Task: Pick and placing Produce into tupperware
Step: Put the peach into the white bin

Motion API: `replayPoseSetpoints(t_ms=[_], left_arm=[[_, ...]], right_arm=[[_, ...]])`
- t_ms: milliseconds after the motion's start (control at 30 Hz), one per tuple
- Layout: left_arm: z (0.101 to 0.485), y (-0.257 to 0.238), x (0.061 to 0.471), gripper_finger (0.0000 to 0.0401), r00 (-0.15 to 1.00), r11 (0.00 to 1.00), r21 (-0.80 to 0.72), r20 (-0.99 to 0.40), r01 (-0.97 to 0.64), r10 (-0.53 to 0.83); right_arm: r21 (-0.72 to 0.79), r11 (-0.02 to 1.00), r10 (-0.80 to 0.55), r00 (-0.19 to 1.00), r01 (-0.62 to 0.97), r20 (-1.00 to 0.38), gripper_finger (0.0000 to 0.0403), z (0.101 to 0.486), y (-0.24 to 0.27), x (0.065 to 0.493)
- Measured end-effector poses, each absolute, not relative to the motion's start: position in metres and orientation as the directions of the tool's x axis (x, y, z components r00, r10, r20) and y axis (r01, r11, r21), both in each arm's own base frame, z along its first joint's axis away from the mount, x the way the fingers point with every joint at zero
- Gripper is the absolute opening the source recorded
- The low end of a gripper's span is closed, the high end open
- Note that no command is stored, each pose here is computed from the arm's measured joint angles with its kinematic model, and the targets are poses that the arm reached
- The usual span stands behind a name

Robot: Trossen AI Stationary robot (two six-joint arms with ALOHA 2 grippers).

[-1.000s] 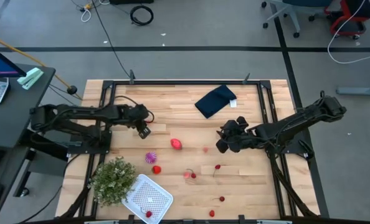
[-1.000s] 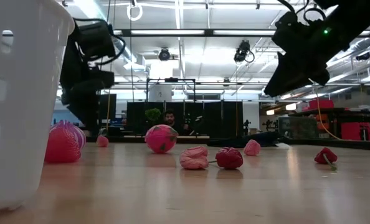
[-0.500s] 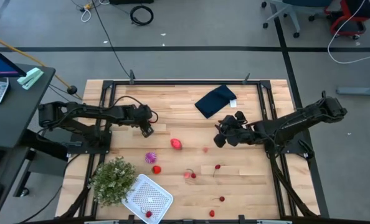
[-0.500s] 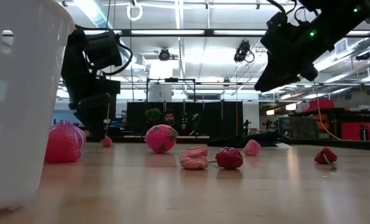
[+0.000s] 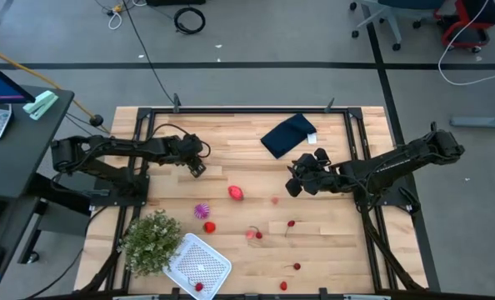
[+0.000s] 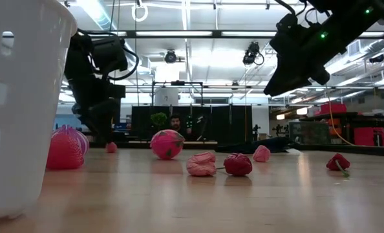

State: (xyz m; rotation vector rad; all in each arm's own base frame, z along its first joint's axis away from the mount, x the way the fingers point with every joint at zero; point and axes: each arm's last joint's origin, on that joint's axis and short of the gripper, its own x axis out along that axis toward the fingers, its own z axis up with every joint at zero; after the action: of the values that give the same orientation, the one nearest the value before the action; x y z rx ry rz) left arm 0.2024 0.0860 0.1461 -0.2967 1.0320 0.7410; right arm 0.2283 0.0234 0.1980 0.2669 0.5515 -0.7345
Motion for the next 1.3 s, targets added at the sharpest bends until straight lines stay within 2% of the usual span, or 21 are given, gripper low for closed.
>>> replayPoseSetpoints(t_ms=[233,500,1300], left_arm=[[0.1464,0.0854,0.2034,0.0208,0.309,0.721,0.103,-0.855,-0.686,0.416],[0.1498,0.0870,0.2096,0.0206,0.380,0.728,0.055,-0.825,-0.683,0.418],[0.1490,0.0865,0.2089,0.0206,0.371,0.681,0.012,-0.831,-0.732,0.414]], right_arm=[[0.069,0.719,-0.539,0.617,0.692,-0.574,0.0131,0.1977,0.0241,0.2285],[0.084,0.711,-0.537,0.617,0.698,-0.575,0.0131,0.1976,0.0242,0.2285],[0.082,0.714,-0.536,0.618,0.696,-0.575,0.0131,0.1975,0.0247,0.2284]])
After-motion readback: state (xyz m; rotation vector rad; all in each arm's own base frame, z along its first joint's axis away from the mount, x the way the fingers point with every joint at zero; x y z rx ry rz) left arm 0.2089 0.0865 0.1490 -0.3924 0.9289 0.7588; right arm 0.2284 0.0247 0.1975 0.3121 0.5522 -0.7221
